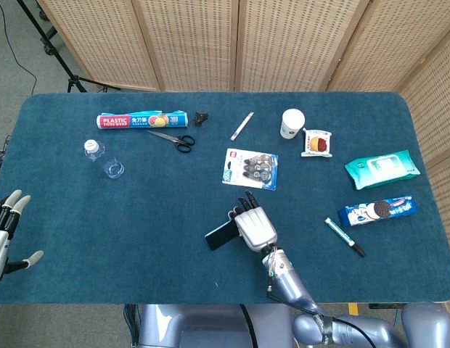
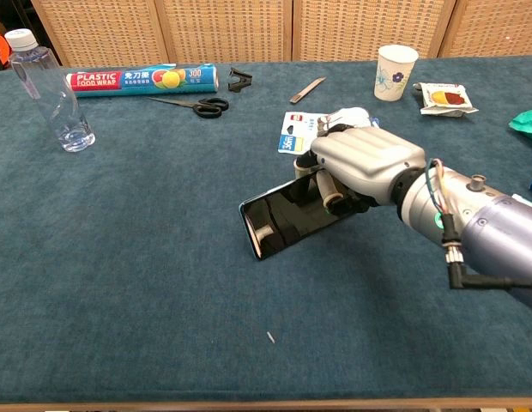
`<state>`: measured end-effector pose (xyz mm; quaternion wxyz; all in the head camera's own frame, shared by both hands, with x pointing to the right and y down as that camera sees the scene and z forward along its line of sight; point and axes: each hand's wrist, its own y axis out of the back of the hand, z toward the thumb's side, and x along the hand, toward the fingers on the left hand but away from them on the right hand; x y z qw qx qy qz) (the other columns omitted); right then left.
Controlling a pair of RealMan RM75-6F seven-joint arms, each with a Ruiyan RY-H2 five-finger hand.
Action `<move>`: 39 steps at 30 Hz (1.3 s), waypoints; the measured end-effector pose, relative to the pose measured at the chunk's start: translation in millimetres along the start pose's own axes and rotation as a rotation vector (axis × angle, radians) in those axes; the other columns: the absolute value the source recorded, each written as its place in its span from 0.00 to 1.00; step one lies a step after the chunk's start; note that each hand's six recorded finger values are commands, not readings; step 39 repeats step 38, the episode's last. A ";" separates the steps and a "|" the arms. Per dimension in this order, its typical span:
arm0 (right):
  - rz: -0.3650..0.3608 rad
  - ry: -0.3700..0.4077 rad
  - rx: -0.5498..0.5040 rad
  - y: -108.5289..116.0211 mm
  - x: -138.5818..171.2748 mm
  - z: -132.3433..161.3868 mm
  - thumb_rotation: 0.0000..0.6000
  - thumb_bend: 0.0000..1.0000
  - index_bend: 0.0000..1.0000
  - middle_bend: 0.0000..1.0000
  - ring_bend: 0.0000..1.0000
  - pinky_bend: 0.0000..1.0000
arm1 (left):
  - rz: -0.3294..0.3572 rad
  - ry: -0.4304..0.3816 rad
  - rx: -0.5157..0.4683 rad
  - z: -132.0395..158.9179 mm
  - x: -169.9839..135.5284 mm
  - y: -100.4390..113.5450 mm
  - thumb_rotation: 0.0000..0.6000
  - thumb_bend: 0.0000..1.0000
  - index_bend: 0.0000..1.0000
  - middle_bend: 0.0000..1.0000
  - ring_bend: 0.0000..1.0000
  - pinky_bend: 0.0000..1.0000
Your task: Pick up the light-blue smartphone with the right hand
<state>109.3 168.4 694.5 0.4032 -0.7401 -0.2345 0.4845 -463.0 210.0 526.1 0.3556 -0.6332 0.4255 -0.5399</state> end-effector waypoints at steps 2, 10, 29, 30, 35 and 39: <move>0.010 -0.007 0.012 1.9 -5.8 1.7 1.00 0.80 0.42 0.33 0.16 0.01 | -0.002 0.001 0.000 -0.3 0.2 -0.3 1.00 0.00 0.00 0.00 0.00 0.00; 0.009 0.016 0.032 13.7 -21.0 19.9 1.00 0.60 0.36 0.19 0.09 0.01 | 0.000 0.005 -0.002 -1.7 1.0 0.5 1.00 0.00 0.00 0.00 0.00 0.00; -0.215 -0.009 0.067 69.2 57.5 -64.7 1.00 0.26 0.00 0.00 0.00 0.01 | 0.004 0.007 0.003 -2.8 0.3 1.2 1.00 0.00 0.00 0.00 0.00 0.00; -0.225 -0.016 0.076 70.4 63.7 -72.1 1.00 0.20 0.00 0.00 0.00 0.01 | 0.004 0.008 0.004 -2.7 0.5 1.0 1.00 0.00 0.00 0.00 0.00 0.00; -0.282 -0.097 0.084 73.4 103.1 -119.5 1.00 0.00 0.00 0.00 0.00 0.00 | 0.005 0.010 0.017 -1.4 0.5 -1.0 1.00 0.00 0.00 0.00 0.00 0.00; -0.302 -0.171 0.049 70.7 134.0 -151.3 1.00 0.00 0.00 0.00 0.00 0.00 | 0.001 0.012 0.028 -0.3 0.8 -3.8 1.00 0.00 0.00 0.00 0.00 0.00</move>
